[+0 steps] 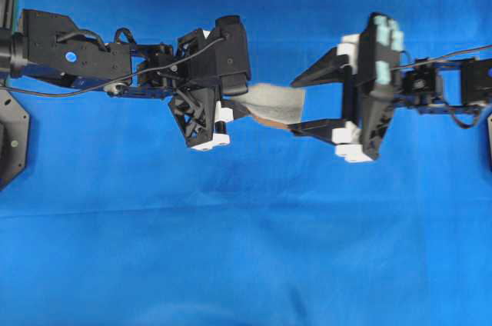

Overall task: Hand over the sponge with the left arm and wipe it with the right arm.
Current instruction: 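Move the right gripper in and close it on the sponge's free end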

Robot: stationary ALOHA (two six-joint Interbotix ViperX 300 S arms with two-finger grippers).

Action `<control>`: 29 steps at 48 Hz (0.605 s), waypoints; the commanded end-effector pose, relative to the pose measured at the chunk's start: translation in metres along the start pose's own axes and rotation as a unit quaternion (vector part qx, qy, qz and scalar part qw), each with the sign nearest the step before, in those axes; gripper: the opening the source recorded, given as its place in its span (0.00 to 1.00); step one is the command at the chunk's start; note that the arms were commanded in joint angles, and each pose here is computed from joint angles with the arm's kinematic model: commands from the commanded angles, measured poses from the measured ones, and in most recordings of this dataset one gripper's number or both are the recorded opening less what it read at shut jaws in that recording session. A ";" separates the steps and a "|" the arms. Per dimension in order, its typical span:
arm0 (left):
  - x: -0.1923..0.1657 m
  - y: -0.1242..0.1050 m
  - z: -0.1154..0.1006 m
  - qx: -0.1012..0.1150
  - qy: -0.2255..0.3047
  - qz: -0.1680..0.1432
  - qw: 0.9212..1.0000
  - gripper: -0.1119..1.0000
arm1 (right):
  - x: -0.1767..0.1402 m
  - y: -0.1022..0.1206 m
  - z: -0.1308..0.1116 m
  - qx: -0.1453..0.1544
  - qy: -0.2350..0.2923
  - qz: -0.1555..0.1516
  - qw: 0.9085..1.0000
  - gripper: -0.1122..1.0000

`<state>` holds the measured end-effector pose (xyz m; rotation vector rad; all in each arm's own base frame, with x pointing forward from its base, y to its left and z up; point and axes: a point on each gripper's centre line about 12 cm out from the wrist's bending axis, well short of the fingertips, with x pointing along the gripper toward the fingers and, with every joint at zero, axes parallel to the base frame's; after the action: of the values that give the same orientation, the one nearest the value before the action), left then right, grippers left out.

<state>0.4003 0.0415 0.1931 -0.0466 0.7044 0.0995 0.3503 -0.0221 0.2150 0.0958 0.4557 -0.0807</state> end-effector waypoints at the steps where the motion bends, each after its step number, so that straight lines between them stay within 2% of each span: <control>1: -0.009 -0.003 0.011 0.002 -0.020 -0.003 1.000 0.39 | 0.007 -0.003 0.010 0.001 -0.009 -0.004 1.000 0.77; 14: -0.009 -0.004 0.010 0.003 -0.018 -0.004 1.000 0.39 | 0.030 -0.010 -0.001 0.004 0.017 -0.013 1.000 0.77; 29: -0.009 -0.005 0.011 0.005 -0.019 -0.005 1.000 0.39 | 0.038 -0.011 -0.007 0.004 0.027 -0.014 1.000 0.77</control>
<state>0.4005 0.0378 0.1929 -0.0391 0.7063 0.0890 0.3749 -0.0340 0.1786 0.1029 0.5512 -0.1099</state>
